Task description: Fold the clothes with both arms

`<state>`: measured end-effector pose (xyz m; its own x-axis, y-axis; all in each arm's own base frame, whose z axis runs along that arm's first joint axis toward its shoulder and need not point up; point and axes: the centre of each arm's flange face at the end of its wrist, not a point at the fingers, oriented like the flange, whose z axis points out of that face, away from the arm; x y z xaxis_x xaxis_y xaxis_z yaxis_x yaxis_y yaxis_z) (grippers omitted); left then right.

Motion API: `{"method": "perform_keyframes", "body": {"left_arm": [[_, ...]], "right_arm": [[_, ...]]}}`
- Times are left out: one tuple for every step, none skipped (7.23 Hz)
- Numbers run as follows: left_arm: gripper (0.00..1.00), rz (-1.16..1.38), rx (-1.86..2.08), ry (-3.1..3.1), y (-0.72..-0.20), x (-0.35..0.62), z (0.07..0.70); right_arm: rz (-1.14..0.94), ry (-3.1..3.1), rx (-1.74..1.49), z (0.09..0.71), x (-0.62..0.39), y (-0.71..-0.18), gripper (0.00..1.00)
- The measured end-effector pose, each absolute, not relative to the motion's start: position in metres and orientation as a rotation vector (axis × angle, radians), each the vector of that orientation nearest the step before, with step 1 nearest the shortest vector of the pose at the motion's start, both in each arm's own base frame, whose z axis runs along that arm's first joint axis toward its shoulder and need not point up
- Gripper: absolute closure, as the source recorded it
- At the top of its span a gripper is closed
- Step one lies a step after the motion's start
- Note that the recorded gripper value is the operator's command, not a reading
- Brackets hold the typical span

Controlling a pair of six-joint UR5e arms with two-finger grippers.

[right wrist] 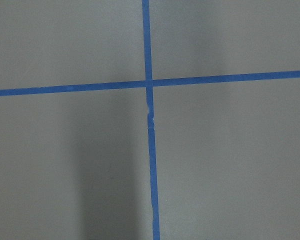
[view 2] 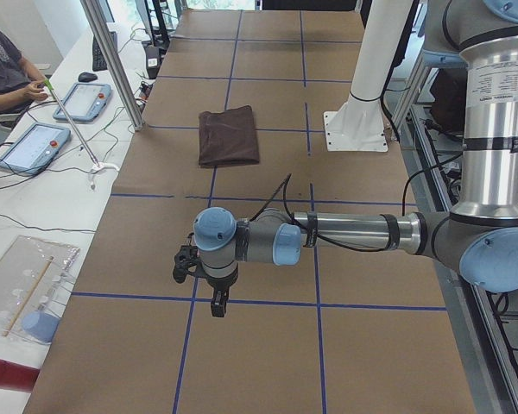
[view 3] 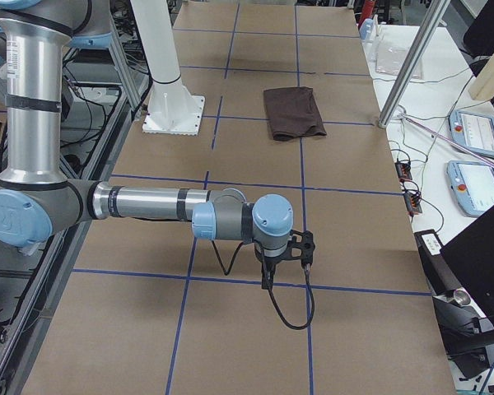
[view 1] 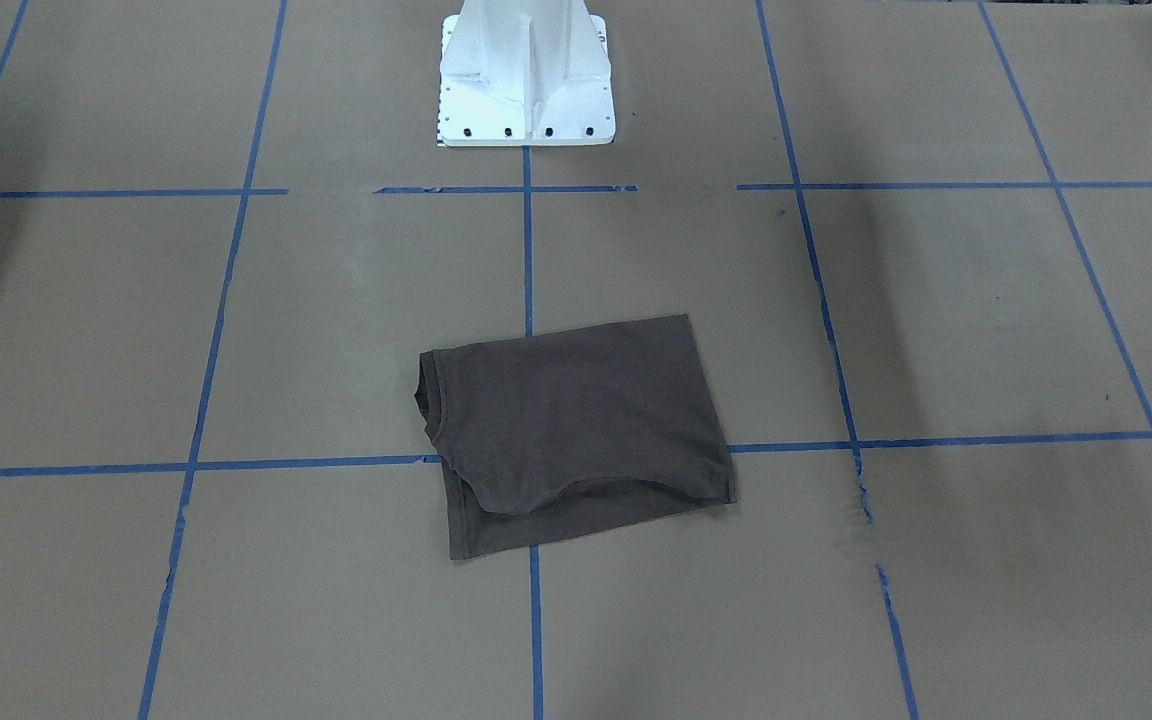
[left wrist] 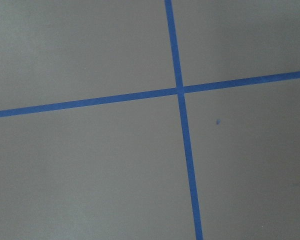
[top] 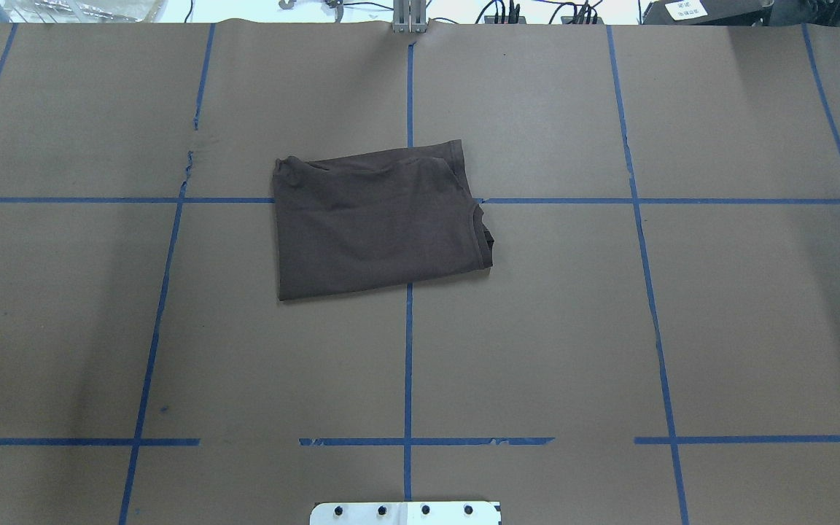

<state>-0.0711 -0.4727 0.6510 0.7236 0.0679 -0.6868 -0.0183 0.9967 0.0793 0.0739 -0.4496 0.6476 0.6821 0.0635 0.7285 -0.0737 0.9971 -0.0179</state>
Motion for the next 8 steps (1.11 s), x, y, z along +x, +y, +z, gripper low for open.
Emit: {"method": "perform_keyframes", "body": {"left_arm": [[0.0,0.038,0.069,0.774,-0.4717,-0.0743,0.6492],[0.0,0.034,0.07,0.789,-0.471,-0.0749,0.6479],[0.0,0.032,0.07,0.796,-0.4707,-0.075,0.6471],[0.0,0.032,0.07,0.8,-0.4705,-0.0749,0.6471],[0.0,0.032,0.07,0.801,-0.4704,-0.075,0.647],[0.0,0.031,0.07,0.801,-0.4703,-0.075,0.647],[0.0,0.031,0.07,0.801,-0.4703,-0.075,0.647],[0.0,0.031,0.07,0.801,-0.4703,-0.075,0.647]], "right_arm": [[0.076,-0.816,0.014,0.648,0.074,-0.4495,0.0],[0.076,-0.817,0.014,0.6481,0.0741,-0.4494,0.0],[0.076,-0.816,0.014,0.6482,0.0743,-0.4492,0.0],[0.075,-0.816,0.015,0.6478,0.0743,-0.4492,0.0],[0.074,-0.816,0.017,0.6473,0.0743,-0.4491,0.0],[0.073,-0.816,0.017,0.6472,0.0744,-0.4492,0.0],[0.073,-0.817,0.017,0.6475,0.0743,-0.4491,0.0],[0.073,-0.817,0.016,0.6478,0.0743,-0.449,0.0]]}}
